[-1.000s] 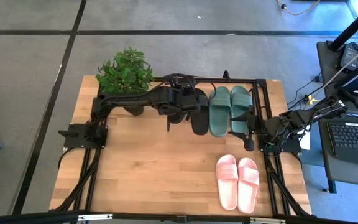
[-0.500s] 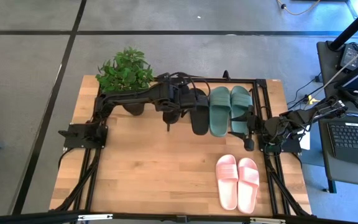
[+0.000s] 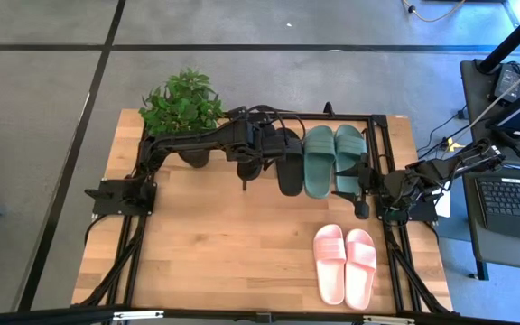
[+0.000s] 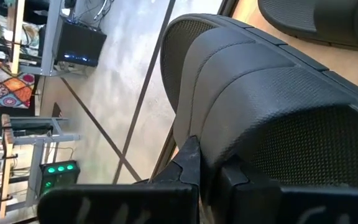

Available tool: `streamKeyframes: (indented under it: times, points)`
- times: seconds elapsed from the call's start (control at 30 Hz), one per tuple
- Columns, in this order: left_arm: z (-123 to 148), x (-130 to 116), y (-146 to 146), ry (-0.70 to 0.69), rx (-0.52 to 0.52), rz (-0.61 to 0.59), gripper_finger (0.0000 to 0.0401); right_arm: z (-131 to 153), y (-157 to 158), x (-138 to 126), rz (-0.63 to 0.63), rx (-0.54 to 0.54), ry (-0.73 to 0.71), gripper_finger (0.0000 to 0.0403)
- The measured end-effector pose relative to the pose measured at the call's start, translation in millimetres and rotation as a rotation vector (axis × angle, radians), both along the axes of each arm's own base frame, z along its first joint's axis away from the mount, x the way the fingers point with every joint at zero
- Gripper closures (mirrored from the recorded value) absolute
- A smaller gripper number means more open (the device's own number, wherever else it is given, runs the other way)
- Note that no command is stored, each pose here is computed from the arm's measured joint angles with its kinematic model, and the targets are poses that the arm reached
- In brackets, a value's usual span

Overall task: Pick and place slides into the shelf
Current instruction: Put the black slides on the shelf

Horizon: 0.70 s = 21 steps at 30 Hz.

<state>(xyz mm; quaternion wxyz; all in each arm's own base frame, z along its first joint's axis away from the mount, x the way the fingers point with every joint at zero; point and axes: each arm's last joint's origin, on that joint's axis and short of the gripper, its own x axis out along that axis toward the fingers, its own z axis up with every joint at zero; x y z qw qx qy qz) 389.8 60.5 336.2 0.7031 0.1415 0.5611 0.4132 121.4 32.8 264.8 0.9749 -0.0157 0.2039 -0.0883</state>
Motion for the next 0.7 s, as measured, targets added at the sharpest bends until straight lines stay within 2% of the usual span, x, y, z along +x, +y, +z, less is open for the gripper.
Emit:
streamKeyframes:
  times: [0.3, 0.53, 0.7]
  points:
    - [-0.3, 1.2, -0.5, -0.016, -0.028, -0.005, 0.0360, -0.4, -0.1, -0.2, -0.001, 0.001, 0.004, 0.0132]
    - [0.3, 5.3, -1.0, -0.059, -0.030, -0.012, 0.0352, -0.6, -0.1, -0.3, -0.002, 0.001, 0.006, 0.0132]
    - [0.1, 5.6, -1.3, -0.040, -0.035, -0.035, 0.0351, -1.2, -0.2, -0.6, -0.002, -0.001, 0.013, 0.0132]
